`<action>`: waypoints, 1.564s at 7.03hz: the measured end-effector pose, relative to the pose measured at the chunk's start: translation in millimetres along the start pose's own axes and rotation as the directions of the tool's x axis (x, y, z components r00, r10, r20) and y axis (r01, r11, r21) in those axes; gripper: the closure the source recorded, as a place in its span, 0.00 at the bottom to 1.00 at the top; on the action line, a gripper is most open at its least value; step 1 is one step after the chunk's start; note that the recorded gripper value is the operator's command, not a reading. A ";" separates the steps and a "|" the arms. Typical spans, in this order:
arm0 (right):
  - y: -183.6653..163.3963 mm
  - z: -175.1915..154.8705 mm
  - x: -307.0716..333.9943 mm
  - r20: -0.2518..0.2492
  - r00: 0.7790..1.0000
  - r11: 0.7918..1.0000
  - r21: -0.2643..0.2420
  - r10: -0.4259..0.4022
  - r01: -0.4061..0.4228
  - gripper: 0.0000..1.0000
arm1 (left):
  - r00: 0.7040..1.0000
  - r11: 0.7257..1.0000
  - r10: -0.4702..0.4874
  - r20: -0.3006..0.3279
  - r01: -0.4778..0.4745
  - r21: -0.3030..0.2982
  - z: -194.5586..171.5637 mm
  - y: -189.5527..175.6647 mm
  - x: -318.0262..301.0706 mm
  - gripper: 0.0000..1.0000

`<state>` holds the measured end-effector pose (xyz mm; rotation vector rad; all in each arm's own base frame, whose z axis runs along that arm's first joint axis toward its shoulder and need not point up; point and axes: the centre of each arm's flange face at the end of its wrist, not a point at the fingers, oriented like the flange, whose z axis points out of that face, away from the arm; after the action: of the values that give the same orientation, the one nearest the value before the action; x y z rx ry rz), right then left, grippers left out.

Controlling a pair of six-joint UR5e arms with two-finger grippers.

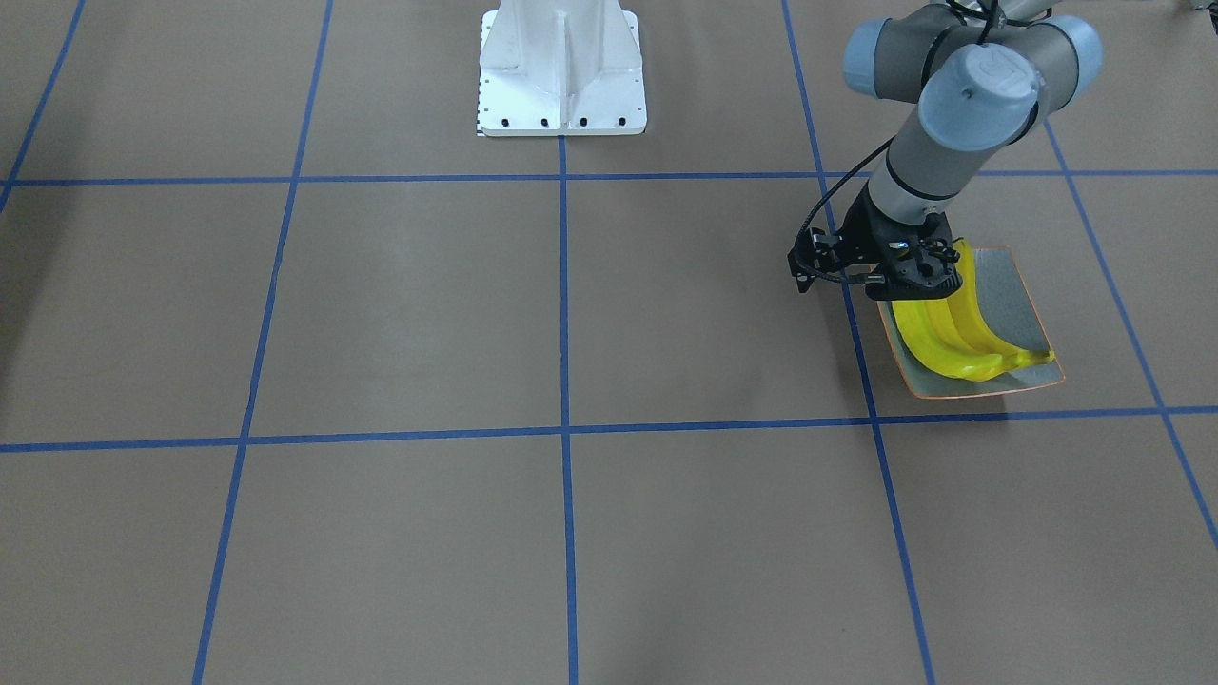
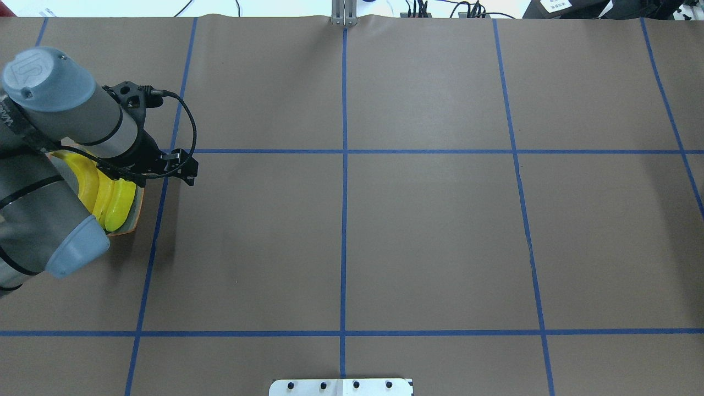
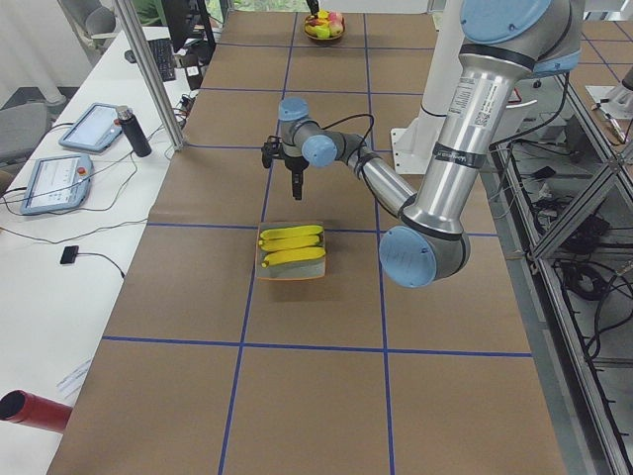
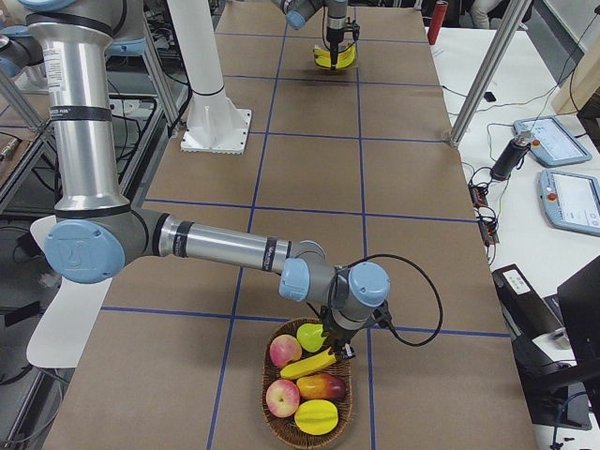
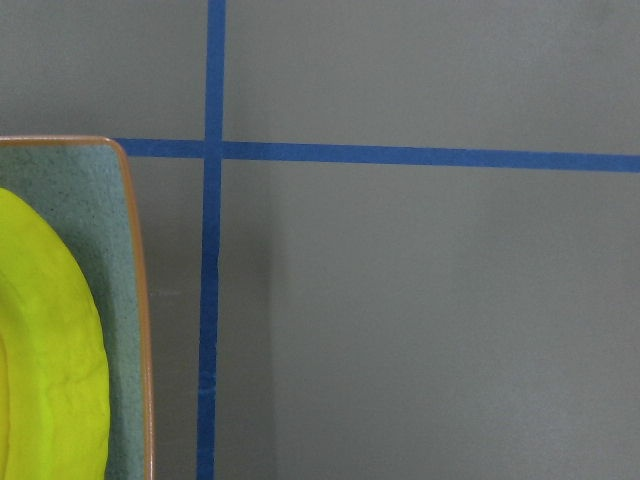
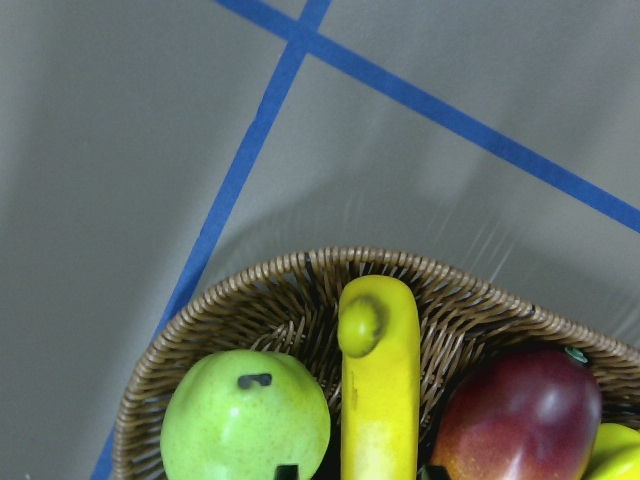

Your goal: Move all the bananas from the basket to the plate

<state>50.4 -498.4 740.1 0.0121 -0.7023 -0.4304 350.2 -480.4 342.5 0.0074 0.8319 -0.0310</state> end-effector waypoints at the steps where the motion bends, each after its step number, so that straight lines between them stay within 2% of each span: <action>1: 8.6 6.4 4.9 -0.009 1.000 0.998 0.047 0.029 -0.028 0.49 | 1.000 1.000 -0.002 -0.001 0.002 -0.001 0.3 0.3 0.6 0.00; 2: 19.1 20.6 13.7 -0.018 0.999 0.996 0.085 0.039 -0.037 0.49 | 1.000 1.000 -0.005 -0.001 0.005 -0.002 1.2 1.5 2.0 0.00; 4: 29.2 38.0 24.3 -0.031 0.999 0.992 0.127 0.027 -0.023 0.49 | 1.000 1.000 -0.007 -0.002 0.007 -0.008 3.8 4.4 4.8 0.00; 6: 24.7 36.0 22.9 -0.031 0.999 0.989 0.145 0.017 -0.012 0.47 | 1.000 1.000 -0.006 -0.001 0.006 -0.011 5.3 5.3 5.5 0.00; 9: 15.4 36.6 13.5 0.011 1.000 0.987 0.159 0.002 -0.004 0.45 | 1.000 1.000 -0.006 0.001 0.006 -0.013 7.2 5.6 5.5 0.00; 11: 5.1 43.2 3.8 0.005 0.999 0.987 0.159 -0.037 0.036 0.46 | 1.000 1.000 -0.007 0.003 0.007 -0.015 8.6 5.4 5.1 0.00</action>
<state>27.9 -489.6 776.3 0.1742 -0.7435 -0.4085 360.2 -475.3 344.5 -0.0096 0.8293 -0.0309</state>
